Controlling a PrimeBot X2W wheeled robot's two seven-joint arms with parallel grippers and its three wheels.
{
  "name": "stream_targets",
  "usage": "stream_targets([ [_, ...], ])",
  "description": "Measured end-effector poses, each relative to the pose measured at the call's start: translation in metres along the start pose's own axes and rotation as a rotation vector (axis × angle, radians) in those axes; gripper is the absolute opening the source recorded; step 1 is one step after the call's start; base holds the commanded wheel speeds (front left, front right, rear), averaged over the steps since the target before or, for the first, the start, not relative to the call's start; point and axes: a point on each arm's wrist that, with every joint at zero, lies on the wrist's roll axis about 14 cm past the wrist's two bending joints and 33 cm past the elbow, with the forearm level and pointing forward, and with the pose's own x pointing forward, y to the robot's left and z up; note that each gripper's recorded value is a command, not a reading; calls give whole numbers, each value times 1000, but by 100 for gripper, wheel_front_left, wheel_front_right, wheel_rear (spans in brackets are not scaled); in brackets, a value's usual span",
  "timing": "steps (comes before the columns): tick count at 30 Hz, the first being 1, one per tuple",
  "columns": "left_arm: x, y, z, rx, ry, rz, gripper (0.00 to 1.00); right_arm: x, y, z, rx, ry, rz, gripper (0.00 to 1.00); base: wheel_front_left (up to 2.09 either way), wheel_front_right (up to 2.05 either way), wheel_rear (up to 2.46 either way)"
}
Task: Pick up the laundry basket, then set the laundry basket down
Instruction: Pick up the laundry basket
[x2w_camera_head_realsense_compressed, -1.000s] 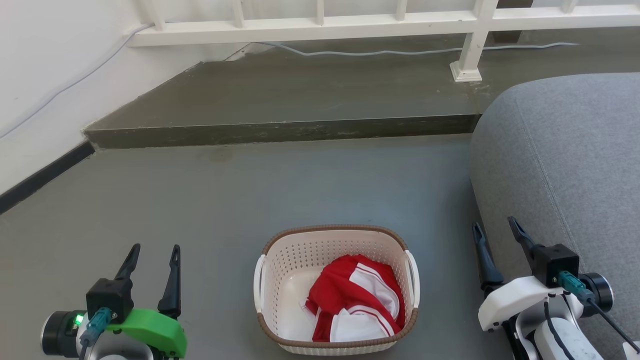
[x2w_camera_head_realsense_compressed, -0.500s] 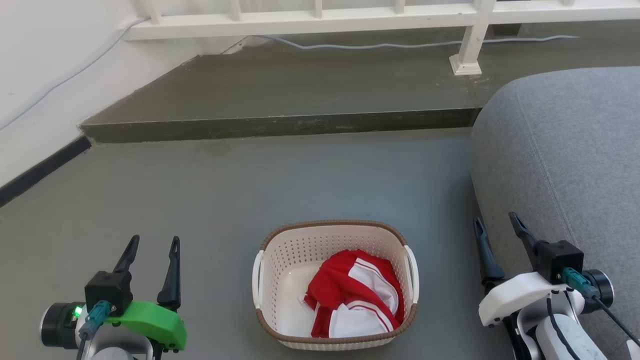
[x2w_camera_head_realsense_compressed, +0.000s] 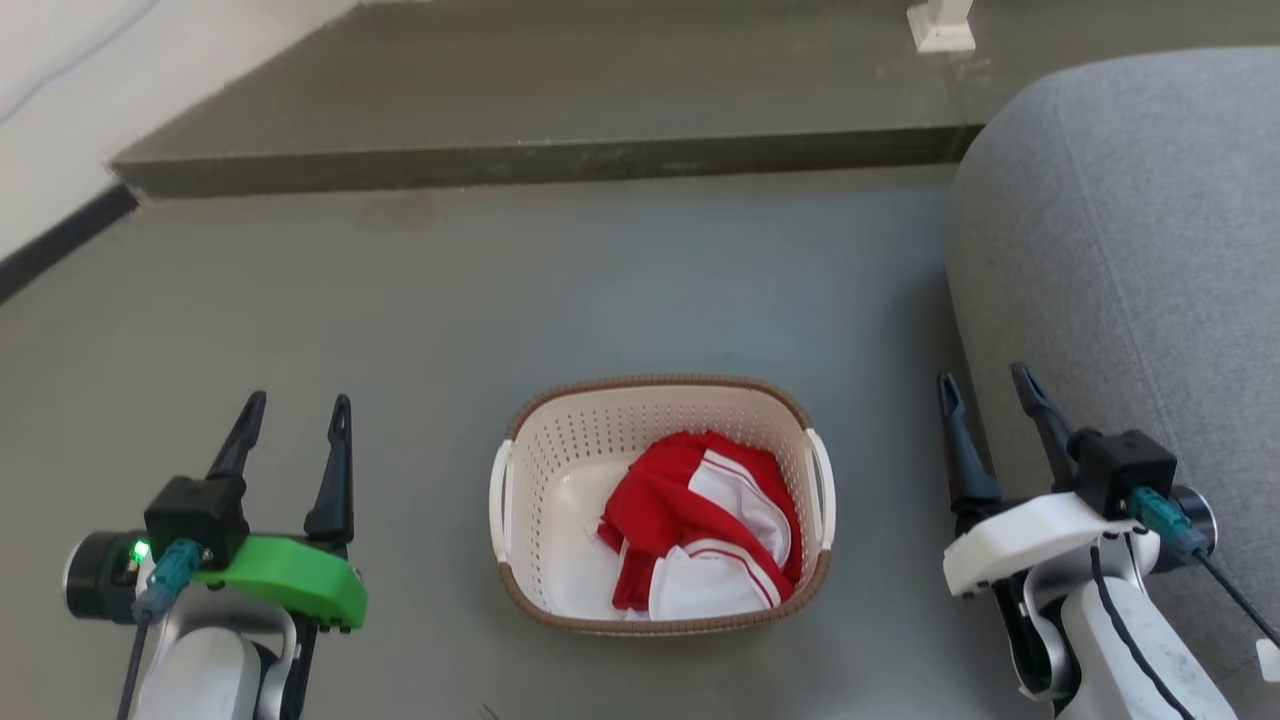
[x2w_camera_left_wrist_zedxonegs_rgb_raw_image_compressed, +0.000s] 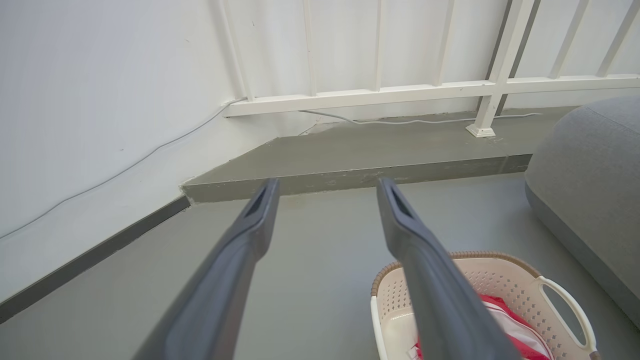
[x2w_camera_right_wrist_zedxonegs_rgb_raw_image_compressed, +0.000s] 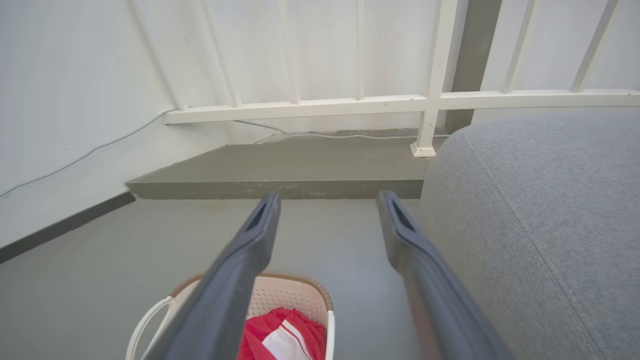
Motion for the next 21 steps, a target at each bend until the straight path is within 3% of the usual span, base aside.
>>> stream_targets([
  [21, 73, -8, -66, -59, 131, -94, 100, 70, -11, -60, 50, 135, -28, 100, 0, 0, 0],
])
